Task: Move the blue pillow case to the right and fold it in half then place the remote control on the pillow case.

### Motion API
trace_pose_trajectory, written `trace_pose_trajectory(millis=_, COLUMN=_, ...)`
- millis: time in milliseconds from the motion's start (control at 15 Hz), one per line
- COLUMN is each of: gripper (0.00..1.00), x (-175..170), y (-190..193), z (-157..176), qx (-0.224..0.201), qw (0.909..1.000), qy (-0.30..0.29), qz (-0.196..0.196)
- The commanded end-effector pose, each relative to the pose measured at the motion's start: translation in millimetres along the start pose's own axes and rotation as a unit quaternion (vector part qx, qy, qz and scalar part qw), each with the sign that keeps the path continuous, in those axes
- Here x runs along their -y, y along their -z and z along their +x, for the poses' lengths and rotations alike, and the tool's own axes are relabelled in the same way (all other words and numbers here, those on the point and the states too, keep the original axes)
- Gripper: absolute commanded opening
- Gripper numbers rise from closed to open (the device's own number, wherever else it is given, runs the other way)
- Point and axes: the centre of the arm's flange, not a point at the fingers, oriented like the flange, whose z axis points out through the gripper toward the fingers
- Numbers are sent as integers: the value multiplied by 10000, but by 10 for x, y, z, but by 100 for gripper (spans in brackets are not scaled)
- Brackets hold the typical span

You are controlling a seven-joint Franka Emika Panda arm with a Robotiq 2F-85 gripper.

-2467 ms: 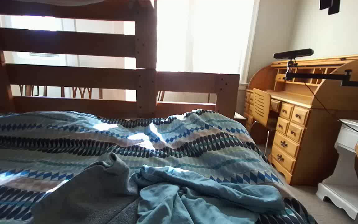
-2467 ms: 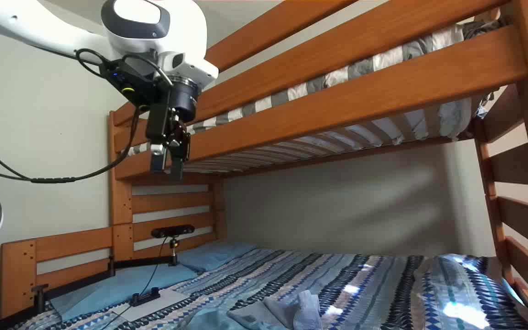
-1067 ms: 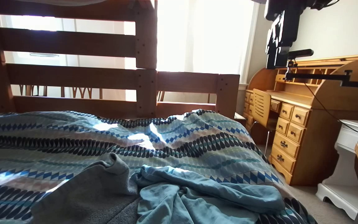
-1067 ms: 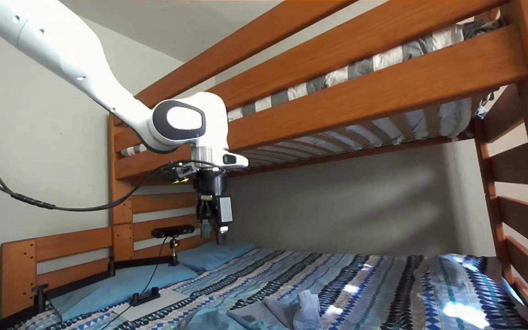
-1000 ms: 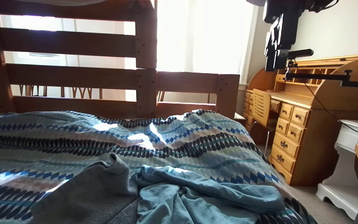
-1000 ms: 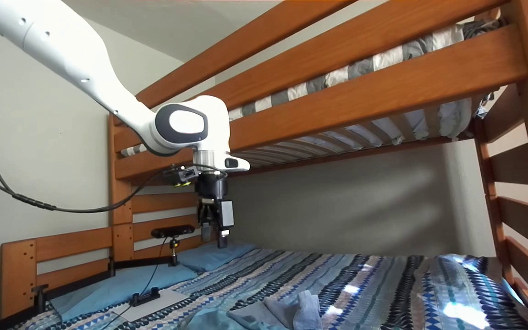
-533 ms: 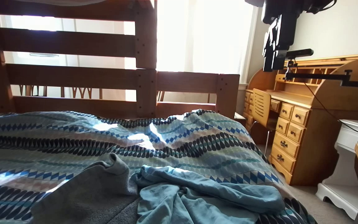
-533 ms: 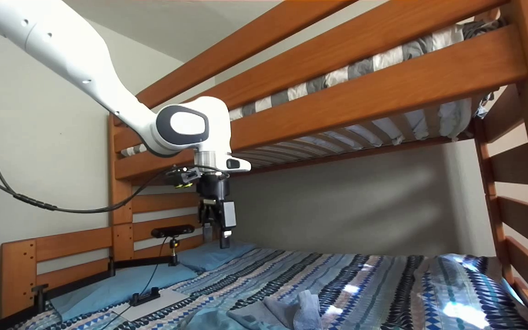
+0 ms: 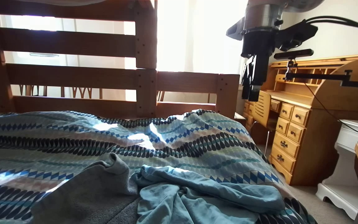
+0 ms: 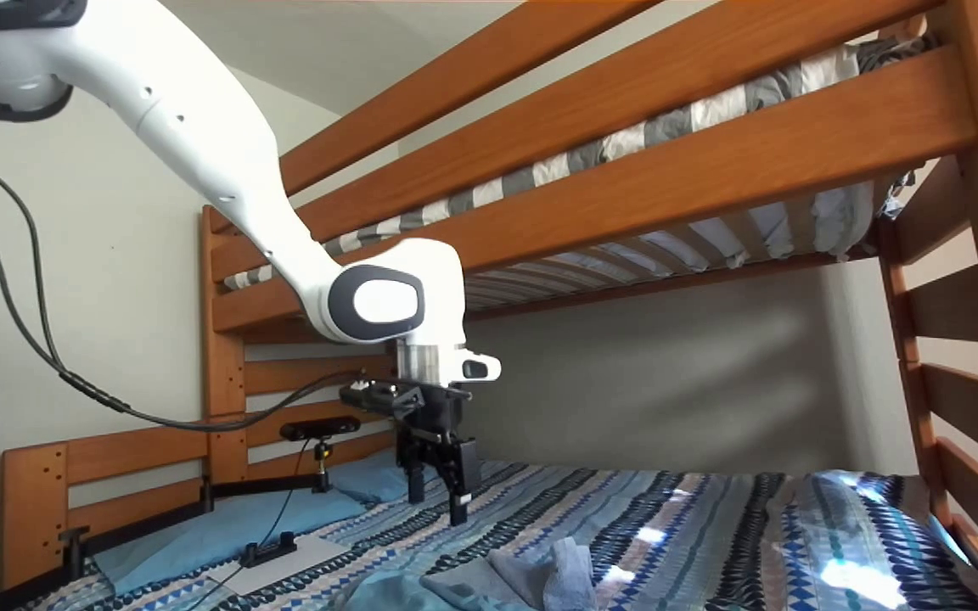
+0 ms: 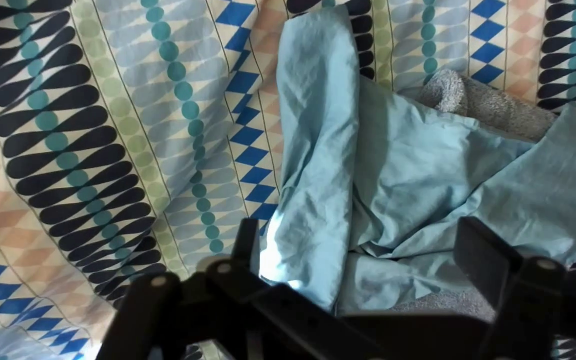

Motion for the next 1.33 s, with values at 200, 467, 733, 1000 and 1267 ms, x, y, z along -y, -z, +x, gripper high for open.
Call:
trace_pose_trajectory(millis=200, gripper=100, x=129, y=-727, z=478, qx=205, qw=9953, qy=702, qz=637)
trace_pose_trajectory(millis=467, gripper=100, x=305, y=-1052, z=656, qx=-6, qw=9881, qy=1182, qz=983)
trace_pose_trajectory(millis=733, gripper=100, x=350, y=-1065, z=606, qx=-6, qw=9904, qy=1105, qz=829)
trace_pose_trajectory(millis=1000, gripper=100, x=344, y=-1063, z=604, qx=-7, qw=9904, qy=1099, qz=833)
trace_pose_trajectory(millis=1267, gripper=100, x=149, y=-1345, z=692, qx=-71, qw=9907, qy=1151, qz=718)
